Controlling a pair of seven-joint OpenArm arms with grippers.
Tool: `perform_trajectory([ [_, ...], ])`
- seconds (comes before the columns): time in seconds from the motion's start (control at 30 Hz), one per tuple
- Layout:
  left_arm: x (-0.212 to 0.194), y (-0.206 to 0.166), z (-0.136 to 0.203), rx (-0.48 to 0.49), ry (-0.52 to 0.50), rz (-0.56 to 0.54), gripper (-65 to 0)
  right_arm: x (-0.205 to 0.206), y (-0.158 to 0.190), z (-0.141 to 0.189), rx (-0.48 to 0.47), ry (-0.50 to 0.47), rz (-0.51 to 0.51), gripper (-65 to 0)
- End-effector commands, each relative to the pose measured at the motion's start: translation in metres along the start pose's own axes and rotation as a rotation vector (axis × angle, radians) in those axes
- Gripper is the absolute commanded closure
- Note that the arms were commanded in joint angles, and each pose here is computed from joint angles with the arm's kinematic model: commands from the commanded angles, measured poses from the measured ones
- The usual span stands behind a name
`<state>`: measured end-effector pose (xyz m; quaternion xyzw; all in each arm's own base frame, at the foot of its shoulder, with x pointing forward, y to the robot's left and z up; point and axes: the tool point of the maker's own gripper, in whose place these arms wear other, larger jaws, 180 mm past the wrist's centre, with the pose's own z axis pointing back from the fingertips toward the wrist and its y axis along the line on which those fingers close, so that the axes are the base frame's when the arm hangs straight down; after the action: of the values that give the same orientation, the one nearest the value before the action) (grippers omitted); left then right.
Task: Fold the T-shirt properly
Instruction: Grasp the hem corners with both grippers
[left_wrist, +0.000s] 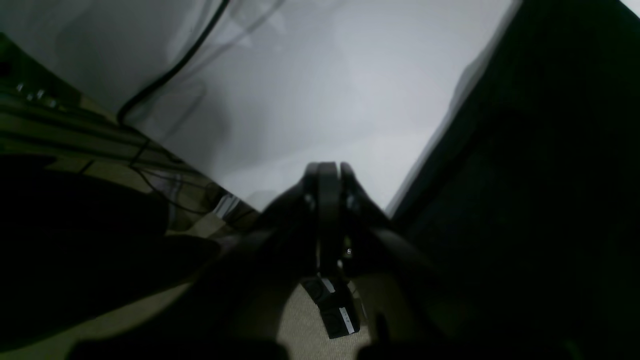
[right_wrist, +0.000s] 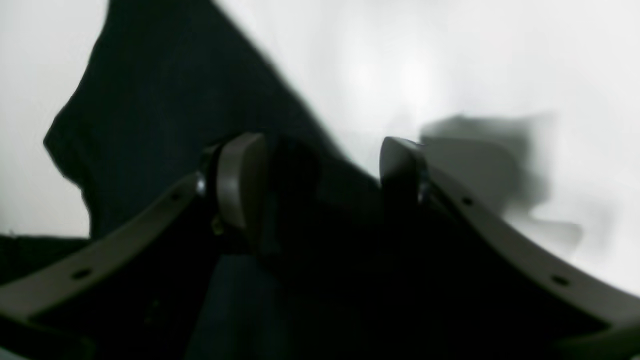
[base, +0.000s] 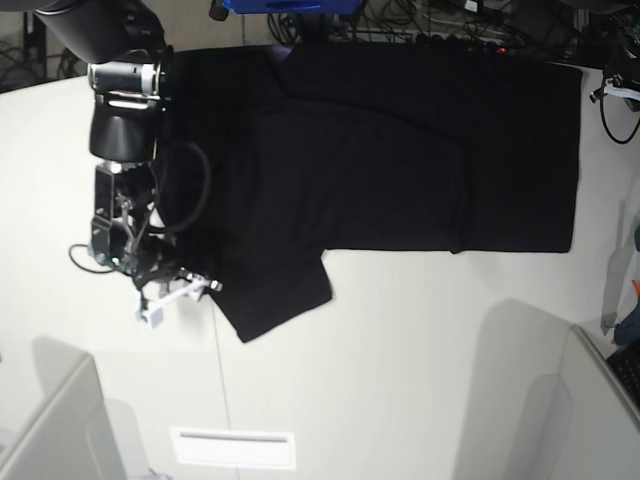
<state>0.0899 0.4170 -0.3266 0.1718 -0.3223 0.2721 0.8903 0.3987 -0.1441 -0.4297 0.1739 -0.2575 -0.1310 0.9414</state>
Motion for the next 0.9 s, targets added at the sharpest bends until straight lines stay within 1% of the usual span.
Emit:
perform_trajectory([
  [0.0, 0.011, 0.004, 0.003, 0.012, -0.037, -0.011, 0.0, 0.012, 0.003, 0.004, 0.003, -0.026, 0.019, -33.9],
  [0.03, 0.011, 0.005, 0.003, 0.014, -0.037, -0.011, 0.0, 0.011, 0.004, 0.003, 0.002, -0.026, 0.021, -33.8],
  [0.1, 0.011, 0.005, 0.003, 0.017, -0.034, -0.013, 0.0, 0.01, 0.004, 0.001, -0.002, -0.028, 0.027, -30.0],
  [0.17, 0.011, 0.006, 0.003, 0.019, -0.034, -0.014, 0.0, 0.012, 0.005, 0.0, -0.001, -0.046, 0.035, -21.5],
  [0.27, 0.012, 0.004, 0.002, 0.015, -0.036, -0.015, 0.0, 0.016, 0.004, 0.0, -0.005, -0.069, 0.034, -6.5],
  [0.3, 0.014, -0.002, 0.0, 0.003, -0.04, -0.019, 0.0, 0.016, 0.003, -0.001, -0.007, -0.072, 0.031, -1.1],
  [0.33, 0.017, -0.008, -0.002, -0.014, -0.044, -0.029, 0.0, 0.016, 0.002, -0.002, -0.008, -0.08, 0.028, 0.0],
  [0.43, 0.034, -0.029, -0.009, -0.066, -0.063, -0.094, 0.0, 0.02, 0.001, -0.002, -0.008, -0.105, 0.026, 0.0],
  [0.47, 0.043, -0.037, -0.012, -0.086, -0.078, -0.122, -5.3, 0.021, 0.001, -0.002, -0.008, -0.108, 0.027, 0.0],
  [0.5, 0.054, -0.047, -0.014, -0.108, -0.098, -0.146, -14.2, 0.022, 0.002, -0.001, -0.007, -0.109, 0.028, 0.0],
  [0.57, 0.078, -0.064, -0.024, -0.147, -0.135, -0.163, -35.1, 0.029, 0.006, 0.004, 0.0, -0.132, 0.039, 0.0],
  [0.6, 0.091, -0.071, -0.03, -0.164, -0.153, -0.158, -42.3, 0.031, 0.009, 0.006, 0.005, -0.143, 0.045, 0.0],
  [0.63, 0.105, -0.078, -0.037, -0.18, -0.169, -0.151, -48.2, 0.031, 0.01, 0.009, 0.008, -0.152, 0.05, 0.0],
  [0.67, 0.112, -0.086, -0.048, -0.2, -0.154, -0.139, -52.0, 0.033, 0.013, 0.012, 0.013, -0.167, 0.058, 0.0],
  [0.7, 0.121, -0.094, -0.059, -0.22, -0.133, -0.126, -52.5, 0.036, 0.015, 0.016, 0.017, -0.182, 0.064, 0.0],
  [0.77, 0.132, -0.108, -0.082, -0.252, -0.058, -0.094, -52.3, 0.038, 0.017, 0.02, 0.02, -0.198, 0.074, 0.0],
  [0.87, 0.135, -0.127, -0.115, -0.295, 0.054, -0.061, -52.3, 0.041, 0.019, 0.024, 0.022, -0.213, 0.082, 0.0],
])
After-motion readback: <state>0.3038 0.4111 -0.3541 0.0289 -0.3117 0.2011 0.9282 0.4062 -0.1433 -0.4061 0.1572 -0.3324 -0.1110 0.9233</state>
